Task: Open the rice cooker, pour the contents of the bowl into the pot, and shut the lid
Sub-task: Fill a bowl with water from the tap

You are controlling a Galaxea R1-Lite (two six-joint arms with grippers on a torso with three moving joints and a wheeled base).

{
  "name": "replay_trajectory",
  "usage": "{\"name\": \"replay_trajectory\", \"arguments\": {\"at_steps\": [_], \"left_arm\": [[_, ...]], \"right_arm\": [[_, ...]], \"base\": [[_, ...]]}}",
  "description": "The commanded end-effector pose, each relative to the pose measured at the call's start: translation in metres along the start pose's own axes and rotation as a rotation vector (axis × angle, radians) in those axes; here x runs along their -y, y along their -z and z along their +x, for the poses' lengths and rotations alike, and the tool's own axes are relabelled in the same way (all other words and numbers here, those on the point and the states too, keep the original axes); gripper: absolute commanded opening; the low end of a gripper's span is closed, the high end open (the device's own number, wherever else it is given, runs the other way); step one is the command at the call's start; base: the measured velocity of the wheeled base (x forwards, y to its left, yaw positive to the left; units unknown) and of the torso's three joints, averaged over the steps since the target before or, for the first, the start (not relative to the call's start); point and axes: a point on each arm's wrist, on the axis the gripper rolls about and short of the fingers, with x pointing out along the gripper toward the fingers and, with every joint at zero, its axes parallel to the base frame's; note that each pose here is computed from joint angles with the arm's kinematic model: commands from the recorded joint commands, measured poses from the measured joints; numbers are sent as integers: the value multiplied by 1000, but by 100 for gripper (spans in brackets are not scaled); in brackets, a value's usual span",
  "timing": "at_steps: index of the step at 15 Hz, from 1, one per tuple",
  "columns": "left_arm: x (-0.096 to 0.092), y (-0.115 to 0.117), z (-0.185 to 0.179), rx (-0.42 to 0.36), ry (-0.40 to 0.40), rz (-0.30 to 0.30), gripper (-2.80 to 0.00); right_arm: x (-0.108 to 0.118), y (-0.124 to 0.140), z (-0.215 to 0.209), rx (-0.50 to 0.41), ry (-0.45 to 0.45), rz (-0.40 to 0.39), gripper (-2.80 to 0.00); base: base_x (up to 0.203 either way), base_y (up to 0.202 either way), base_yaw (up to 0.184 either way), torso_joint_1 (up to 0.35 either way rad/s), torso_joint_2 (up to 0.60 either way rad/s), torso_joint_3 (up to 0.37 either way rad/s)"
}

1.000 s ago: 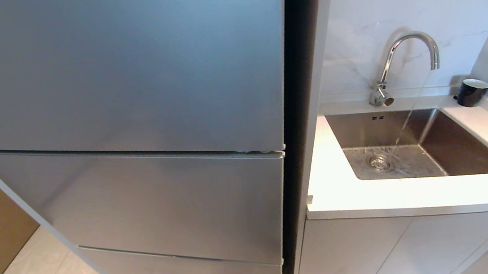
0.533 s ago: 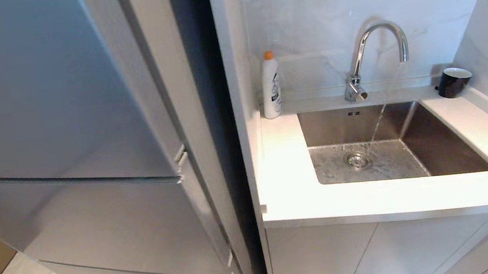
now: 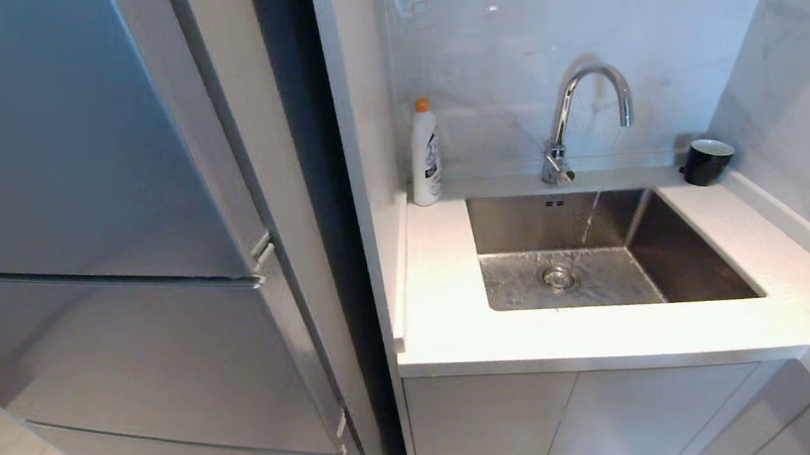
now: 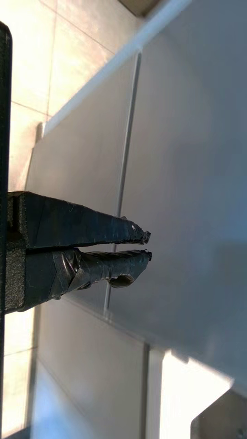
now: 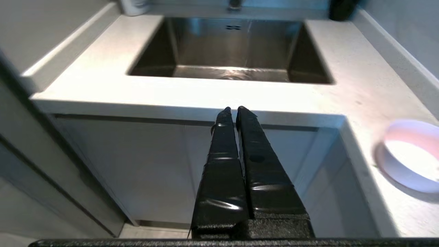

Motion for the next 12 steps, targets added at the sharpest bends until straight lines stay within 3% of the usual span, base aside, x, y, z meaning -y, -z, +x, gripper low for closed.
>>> {"name": "replay_trajectory", "arguments": {"at_steps": [1,8,12], "left_arm": [[0,0,0,0,2,0,-280],[0,0,0,0,2,1,-280],[0,0,0,0,1,-1,-280]], "right_arm": [[0,0,0,2,0,-1,-280],[0,0,0,2,0,-1,-280],[0,0,0,2,0,-1,-280]], "base": [[0,-186,10,57,6,-25],[0,-192,2,1,-1,0],[0,-35,-2,1,1,3]]}}
